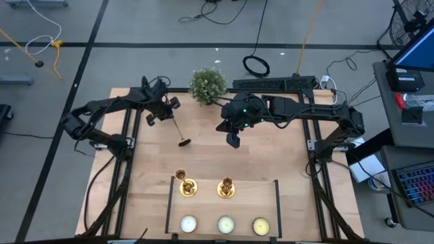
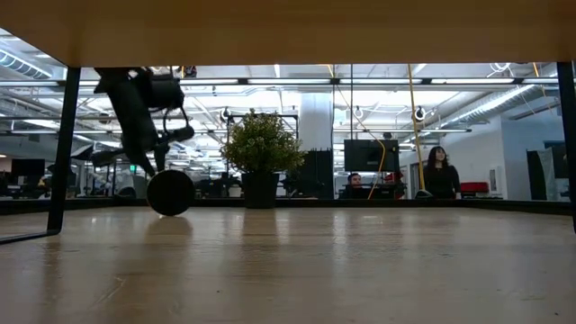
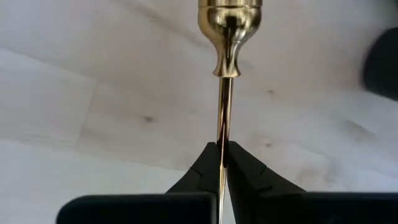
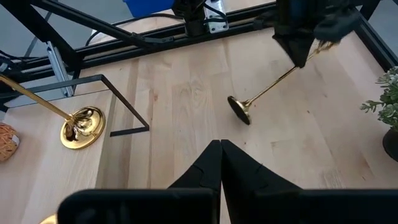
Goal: Pick & Place candle stick holders
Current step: Put the gold candle stand on the shelf
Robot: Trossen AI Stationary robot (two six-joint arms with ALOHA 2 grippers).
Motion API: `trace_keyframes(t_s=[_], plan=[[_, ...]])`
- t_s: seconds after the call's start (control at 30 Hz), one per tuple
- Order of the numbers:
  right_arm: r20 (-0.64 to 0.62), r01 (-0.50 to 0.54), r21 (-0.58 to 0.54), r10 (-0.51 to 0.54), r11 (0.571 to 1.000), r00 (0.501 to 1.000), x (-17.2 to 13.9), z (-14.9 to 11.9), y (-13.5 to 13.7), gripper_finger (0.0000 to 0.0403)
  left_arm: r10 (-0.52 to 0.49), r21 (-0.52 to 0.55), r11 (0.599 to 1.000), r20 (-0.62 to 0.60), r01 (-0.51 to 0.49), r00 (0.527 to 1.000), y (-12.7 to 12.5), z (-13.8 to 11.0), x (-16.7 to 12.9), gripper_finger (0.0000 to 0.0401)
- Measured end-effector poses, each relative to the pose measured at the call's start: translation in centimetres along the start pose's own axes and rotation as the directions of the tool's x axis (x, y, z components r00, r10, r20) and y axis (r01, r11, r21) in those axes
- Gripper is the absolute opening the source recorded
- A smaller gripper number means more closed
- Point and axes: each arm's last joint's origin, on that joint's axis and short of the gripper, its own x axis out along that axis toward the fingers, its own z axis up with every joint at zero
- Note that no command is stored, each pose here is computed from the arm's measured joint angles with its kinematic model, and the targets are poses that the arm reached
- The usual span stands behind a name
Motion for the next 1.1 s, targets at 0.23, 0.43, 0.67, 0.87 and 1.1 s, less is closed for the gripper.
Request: trace_keyframes(t_s=[0.23,0.43,0.67,0.87,1.1], plan=[[-0.001,-0.006,0.0,0.006,1.0,1.0,0.0,0.0,0.0,0.0,-0.133,0.178,0.978,0.12,0.111,0.984,0.0,-0.8,-4.4,0.001],[0.007,-0.027,-0.002,0.027,1.0,1.0,0.0,0.1,0.1,0.0,-0.319,0.331,0.912,0.202,0.242,0.926,0.4,-1.9,-8.8,0.0009],[0.041,-0.032,-0.008,0.032,0.999,0.999,0.0,0.4,0.1,0.0,-0.429,0.458,0.842,0.25,0.285,0.868,1.2,-2.9,-11.6,0.0008],[0.065,-0.037,-0.012,0.037,0.999,0.997,0.0,0.7,0.1,0.0,-0.47,0.591,0.757,0.195,0.279,0.861,1.0,-3.5,-11.8,0.0008],[0.067,-0.163,0.041,0.16,0.986,0.985,-0.2,0.9,-0.4,0.0,-0.626,0.741,0.539,0.034,0.4,0.779,-0.6,-4.9,-12.6,0.0008]])
